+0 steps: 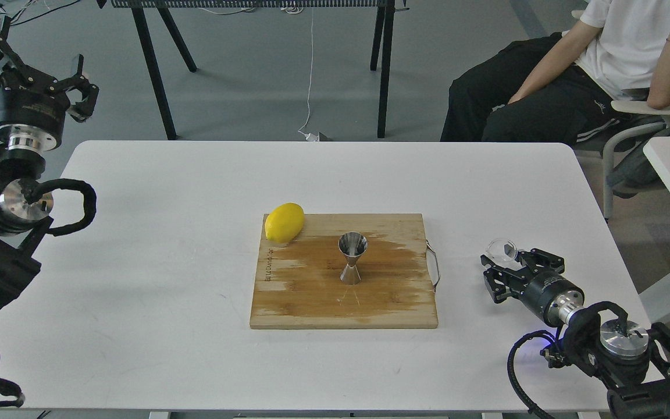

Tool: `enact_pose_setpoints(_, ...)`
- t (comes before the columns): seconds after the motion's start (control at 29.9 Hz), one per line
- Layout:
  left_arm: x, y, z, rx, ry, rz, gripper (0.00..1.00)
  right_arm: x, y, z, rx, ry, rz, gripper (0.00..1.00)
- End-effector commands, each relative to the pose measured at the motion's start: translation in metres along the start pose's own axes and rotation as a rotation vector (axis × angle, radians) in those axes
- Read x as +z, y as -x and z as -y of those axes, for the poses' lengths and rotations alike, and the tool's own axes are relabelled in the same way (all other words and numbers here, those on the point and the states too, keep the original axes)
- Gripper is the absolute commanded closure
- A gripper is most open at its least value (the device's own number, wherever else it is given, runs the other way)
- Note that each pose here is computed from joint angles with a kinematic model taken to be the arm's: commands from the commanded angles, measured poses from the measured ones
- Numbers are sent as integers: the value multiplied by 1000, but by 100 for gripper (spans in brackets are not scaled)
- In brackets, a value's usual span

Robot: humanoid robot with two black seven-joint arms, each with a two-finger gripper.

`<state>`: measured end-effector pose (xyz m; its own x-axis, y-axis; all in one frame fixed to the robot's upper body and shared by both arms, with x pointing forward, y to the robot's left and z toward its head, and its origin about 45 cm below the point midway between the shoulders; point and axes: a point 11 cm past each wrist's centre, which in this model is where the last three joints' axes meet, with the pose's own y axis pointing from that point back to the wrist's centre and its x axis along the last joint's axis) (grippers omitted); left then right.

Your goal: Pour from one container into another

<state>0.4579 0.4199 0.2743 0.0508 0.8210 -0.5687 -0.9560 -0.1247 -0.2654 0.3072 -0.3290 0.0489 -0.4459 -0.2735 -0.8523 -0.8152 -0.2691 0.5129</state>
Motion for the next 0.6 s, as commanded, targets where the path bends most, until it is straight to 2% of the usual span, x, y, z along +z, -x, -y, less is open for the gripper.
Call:
enact_pose_setpoints(0.0, 1, 0, 1, -2, 1, 1, 0, 0, -3, -1, 5, -2, 1, 52)
enact_pose_setpoints(0.3, 0, 1, 0, -3, -1, 0, 0, -1, -5, -2, 11, -24, 3, 35)
enact_pose_setpoints(0.4, 1, 0, 0, -2, 0, 0, 0, -2, -5, -2, 9, -27, 3, 33)
enact_pose_setpoints(0.5, 1, 1, 1, -4, 0, 0, 0, -5, 0, -3, -8, -35, 7, 10)
enact_pose_setpoints(0.57, 1, 1, 1, -5, 1, -1, 0, -12, 6, -4, -34, -55, 10, 6)
